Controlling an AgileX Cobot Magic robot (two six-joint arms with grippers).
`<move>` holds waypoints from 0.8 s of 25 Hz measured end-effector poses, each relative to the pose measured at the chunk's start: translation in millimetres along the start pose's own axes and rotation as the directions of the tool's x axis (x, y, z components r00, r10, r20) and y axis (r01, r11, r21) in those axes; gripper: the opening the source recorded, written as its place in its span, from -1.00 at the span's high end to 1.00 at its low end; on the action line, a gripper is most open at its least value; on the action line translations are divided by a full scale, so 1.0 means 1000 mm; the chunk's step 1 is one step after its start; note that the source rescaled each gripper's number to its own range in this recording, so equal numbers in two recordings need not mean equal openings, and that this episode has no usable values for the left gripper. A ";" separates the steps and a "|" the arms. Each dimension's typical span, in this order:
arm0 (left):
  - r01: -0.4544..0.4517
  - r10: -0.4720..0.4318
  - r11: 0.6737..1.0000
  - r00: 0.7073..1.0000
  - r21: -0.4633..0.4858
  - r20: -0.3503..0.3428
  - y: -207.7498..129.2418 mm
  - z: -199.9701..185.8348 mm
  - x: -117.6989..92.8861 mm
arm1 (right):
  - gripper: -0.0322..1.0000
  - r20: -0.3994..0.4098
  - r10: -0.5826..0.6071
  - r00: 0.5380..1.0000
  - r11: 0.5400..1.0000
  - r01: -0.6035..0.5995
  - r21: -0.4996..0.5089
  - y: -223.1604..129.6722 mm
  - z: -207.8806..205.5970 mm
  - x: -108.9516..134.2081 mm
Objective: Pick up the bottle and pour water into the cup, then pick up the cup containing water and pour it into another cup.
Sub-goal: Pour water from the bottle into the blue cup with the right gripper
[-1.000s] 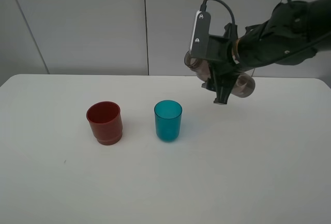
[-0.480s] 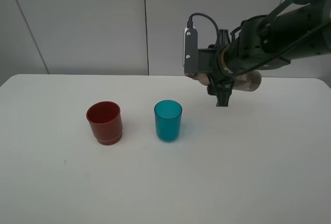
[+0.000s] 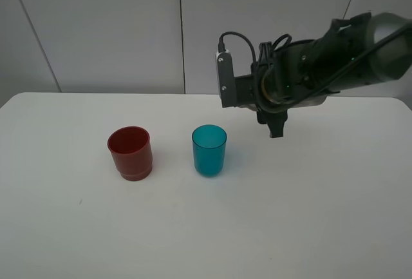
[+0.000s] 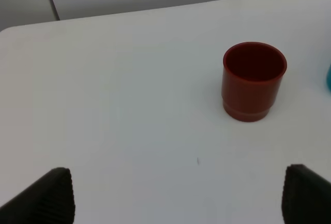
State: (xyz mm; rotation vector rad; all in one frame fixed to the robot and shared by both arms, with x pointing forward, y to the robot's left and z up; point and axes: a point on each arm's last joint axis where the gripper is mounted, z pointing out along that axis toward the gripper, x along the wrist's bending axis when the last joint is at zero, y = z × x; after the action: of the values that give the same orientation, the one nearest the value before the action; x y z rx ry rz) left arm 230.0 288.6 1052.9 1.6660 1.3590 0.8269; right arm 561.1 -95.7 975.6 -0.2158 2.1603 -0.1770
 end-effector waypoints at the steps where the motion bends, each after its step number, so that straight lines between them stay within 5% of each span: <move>1: 0.000 0.000 1.000 1.000 0.000 0.000 0.000 0.000 0.000 | 0.93 0.004 -0.004 1.000 1.000 0.004 -0.001 0.002 0.000 0.001; 10: 0.000 0.000 1.000 1.000 0.000 0.000 0.000 0.000 0.000 | 0.93 0.040 -0.042 0.998 0.999 0.043 -0.024 0.014 -0.006 0.000; 20: 0.000 0.000 1.000 1.000 0.000 0.000 0.000 0.000 0.000 | 0.93 0.065 -0.096 0.993 0.994 0.091 0.066 0.015 0.005 0.008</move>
State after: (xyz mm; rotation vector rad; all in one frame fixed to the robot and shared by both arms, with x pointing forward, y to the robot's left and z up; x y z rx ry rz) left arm 230.0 288.6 1052.9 1.6660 1.3590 0.8269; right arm 559.7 -83.2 962.9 -0.2831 2.0749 -0.2874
